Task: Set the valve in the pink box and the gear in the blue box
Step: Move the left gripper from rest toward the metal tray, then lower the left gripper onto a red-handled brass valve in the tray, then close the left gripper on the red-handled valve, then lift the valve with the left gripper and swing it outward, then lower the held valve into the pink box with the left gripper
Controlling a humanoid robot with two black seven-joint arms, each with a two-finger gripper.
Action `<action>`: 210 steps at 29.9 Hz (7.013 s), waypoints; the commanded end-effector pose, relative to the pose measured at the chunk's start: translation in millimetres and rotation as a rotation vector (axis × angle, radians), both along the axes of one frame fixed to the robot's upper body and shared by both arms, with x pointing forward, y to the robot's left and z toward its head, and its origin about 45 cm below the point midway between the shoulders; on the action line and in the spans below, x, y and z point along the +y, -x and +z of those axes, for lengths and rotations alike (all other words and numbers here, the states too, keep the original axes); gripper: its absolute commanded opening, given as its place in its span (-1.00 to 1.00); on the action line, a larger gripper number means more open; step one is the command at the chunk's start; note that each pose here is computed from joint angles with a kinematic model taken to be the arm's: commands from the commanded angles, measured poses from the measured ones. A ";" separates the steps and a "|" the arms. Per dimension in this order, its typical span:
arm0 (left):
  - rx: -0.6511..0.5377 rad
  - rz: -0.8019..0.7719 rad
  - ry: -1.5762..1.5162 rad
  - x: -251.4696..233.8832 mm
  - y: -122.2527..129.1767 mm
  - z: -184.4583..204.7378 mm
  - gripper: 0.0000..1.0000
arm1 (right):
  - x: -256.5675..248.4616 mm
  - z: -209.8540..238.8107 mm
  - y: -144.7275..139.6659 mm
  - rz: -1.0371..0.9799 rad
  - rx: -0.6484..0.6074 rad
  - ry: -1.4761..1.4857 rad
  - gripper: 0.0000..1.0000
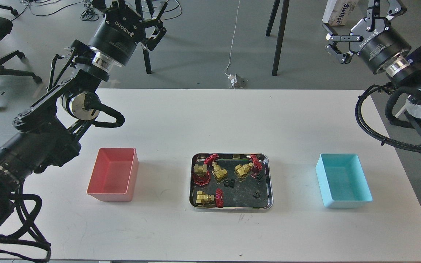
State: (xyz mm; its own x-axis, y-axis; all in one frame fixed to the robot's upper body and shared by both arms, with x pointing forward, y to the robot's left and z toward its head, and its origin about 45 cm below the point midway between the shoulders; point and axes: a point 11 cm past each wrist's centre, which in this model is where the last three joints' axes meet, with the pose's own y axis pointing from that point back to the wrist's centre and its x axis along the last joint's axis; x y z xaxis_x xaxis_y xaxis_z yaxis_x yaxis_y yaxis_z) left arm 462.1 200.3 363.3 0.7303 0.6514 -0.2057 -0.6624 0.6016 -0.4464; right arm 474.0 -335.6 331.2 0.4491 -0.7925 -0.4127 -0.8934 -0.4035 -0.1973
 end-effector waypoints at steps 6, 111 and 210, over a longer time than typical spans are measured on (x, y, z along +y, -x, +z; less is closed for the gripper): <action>-0.248 -0.285 -0.719 -61.2 29.8 14.3 1.00 | -44.4 76.5 -3.8 -0.078 -0.108 -0.172 0.99; -0.693 -0.584 -1.715 -42.4 106.1 -269.9 -0.60 | -3.2 0.2 -17.3 -0.062 0.191 -0.118 0.99; -0.217 0.019 -1.795 231.8 165.7 -222.6 -0.63 | 20.5 51.4 -56.6 -0.219 0.219 -0.187 1.00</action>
